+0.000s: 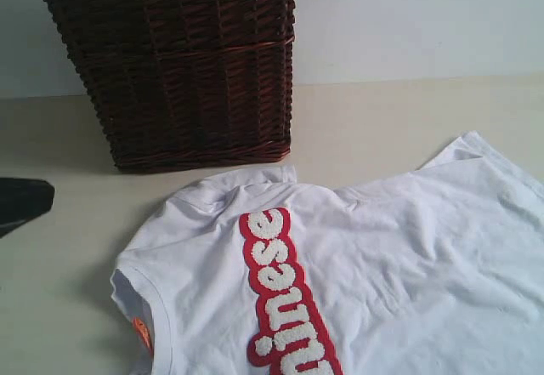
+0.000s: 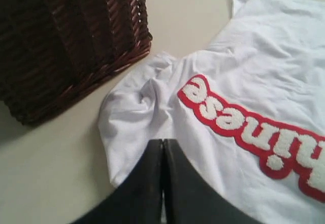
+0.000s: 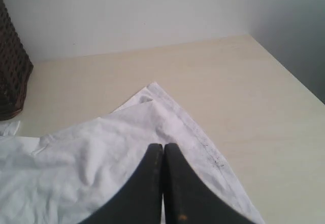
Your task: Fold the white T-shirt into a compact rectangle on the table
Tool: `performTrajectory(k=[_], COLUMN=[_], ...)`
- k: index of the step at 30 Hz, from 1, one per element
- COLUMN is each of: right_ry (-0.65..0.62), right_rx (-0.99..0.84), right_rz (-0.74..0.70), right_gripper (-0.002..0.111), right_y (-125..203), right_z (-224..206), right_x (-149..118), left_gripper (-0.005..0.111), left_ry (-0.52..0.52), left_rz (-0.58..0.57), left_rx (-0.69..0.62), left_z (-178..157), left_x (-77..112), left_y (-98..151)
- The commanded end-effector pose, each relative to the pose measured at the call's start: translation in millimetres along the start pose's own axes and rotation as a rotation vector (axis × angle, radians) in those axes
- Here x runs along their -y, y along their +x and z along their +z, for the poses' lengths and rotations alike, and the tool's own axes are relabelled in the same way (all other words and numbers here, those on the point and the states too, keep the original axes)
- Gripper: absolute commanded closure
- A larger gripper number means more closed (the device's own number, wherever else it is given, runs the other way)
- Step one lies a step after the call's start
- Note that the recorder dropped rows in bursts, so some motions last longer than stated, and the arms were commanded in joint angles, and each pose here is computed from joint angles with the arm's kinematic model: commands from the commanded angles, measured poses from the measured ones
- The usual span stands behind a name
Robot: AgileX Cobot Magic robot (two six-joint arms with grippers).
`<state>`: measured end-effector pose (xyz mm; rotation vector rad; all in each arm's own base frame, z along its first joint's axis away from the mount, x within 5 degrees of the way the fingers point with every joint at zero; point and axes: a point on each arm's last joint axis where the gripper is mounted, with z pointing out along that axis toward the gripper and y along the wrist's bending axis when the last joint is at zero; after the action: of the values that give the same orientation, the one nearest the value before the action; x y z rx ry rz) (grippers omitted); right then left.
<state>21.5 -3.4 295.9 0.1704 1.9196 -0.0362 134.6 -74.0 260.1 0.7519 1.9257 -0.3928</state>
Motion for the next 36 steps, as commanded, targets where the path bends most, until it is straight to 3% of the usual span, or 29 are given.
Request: performTrajectory(k=[1, 16, 20, 26, 36], right_ry=[0.007, 0.007, 0.007, 0.007, -0.006], right_rx=[0.006, 0.006, 0.006, 0.006, 0.048], right_rz=[0.011, 0.022, 0.022, 0.022, 0.027], right_gripper=[0.108, 0.108, 0.108, 0.108, 0.108], right_y=[1, 1, 1, 1, -3], right_z=[0, 0, 0, 0, 0], right_x=[1, 1, 1, 1, -1], left_gripper=[0.107, 0.107, 0.107, 0.107, 0.107], left_ry=[-0.012, -0.014, -0.052, -0.120, -0.145], left_rz=[-0.002, 0.006, 0.018, 0.033, 0.060], left_rx=[0.001, 0.021, 0.079, 0.163, 0.237], left_z=[-4, -11, -24, -42, -47], left_x=[3.4, 7.9, 10.5, 20.0, 31.8], left_y=[13, 19, 24, 52, 86])
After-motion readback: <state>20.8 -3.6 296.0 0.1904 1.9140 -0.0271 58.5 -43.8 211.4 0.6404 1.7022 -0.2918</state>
